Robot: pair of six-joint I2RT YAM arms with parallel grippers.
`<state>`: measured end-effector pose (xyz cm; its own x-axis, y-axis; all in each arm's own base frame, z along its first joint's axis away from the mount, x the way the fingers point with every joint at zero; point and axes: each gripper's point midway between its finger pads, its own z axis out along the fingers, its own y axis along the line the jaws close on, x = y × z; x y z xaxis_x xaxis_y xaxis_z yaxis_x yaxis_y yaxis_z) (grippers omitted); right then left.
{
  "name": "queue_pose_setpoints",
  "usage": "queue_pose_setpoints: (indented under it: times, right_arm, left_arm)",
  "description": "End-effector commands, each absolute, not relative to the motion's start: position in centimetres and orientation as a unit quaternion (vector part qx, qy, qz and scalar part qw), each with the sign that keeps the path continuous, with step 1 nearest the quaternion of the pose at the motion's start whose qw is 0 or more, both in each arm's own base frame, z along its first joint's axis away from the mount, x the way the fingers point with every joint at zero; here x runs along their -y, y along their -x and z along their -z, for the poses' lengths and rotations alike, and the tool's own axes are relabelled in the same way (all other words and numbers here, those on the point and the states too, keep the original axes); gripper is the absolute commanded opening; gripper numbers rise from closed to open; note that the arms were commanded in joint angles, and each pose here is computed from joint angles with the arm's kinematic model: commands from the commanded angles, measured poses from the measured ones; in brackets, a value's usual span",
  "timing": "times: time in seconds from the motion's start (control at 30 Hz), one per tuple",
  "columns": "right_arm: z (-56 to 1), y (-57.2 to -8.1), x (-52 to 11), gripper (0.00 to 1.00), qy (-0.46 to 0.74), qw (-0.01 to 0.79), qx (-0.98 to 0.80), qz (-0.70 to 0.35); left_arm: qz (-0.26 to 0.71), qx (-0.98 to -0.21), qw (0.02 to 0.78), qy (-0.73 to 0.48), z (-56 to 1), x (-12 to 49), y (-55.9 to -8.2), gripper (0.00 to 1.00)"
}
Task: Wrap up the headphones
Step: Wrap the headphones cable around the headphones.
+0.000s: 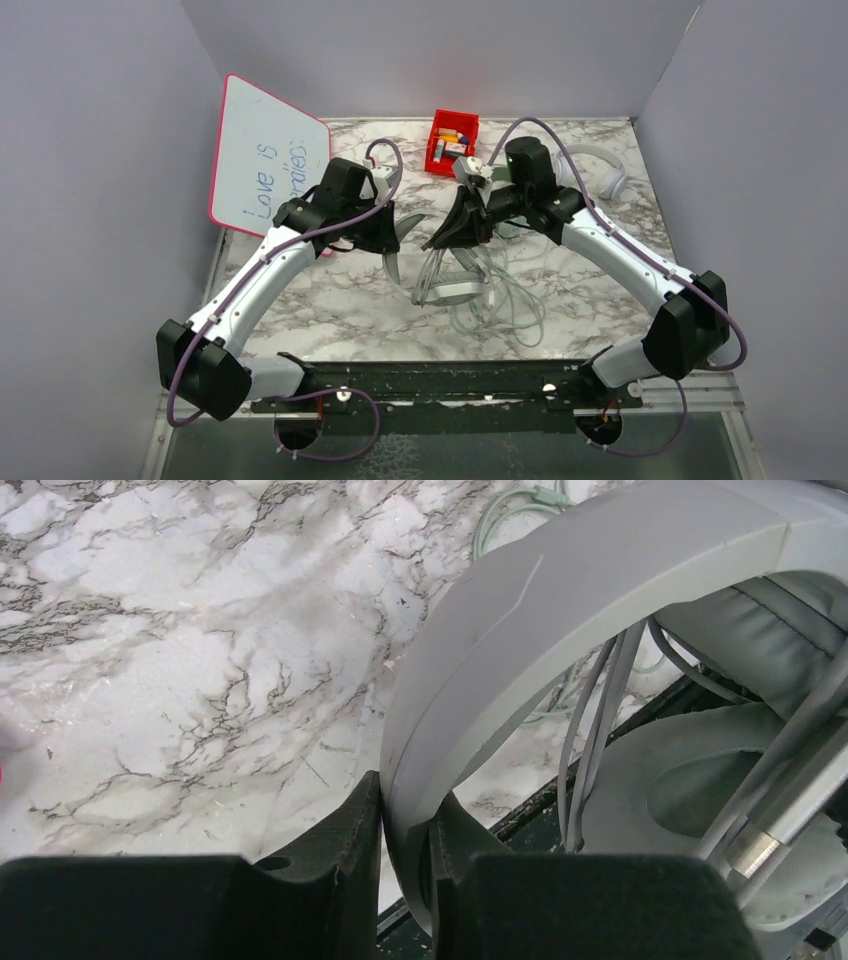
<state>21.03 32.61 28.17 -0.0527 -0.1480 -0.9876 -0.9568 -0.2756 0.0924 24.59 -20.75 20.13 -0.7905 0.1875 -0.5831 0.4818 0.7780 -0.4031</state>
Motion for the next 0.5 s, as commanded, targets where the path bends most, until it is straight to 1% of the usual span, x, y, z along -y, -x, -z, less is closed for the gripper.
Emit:
queue_pose_setpoints:
  times: [0.0,0.2,0.47]
  right_arm:
    - [-26.5,-23.3,-32.9,0.19,0.555,0.38,-0.54,-0.507]
    - [-28.3,-24.3,-33.2,0.22,0.505,0.386,-0.579,-0.511]
    - [-30.6,-23.6,-33.1,0.35,0.45,0.351,-0.62,-0.538]
  left_arm:
    - [0.315,-0.879,0.31,-0.176,-23.5,21.8,-25.1,0.0]
    - [0.306,-0.886,0.314,-0.154,-22.2,21.4,-25.5,0.0]
    - [0.295,-0.889,0.332,-0.11,-20.5,20.6,-26.7,0.0]
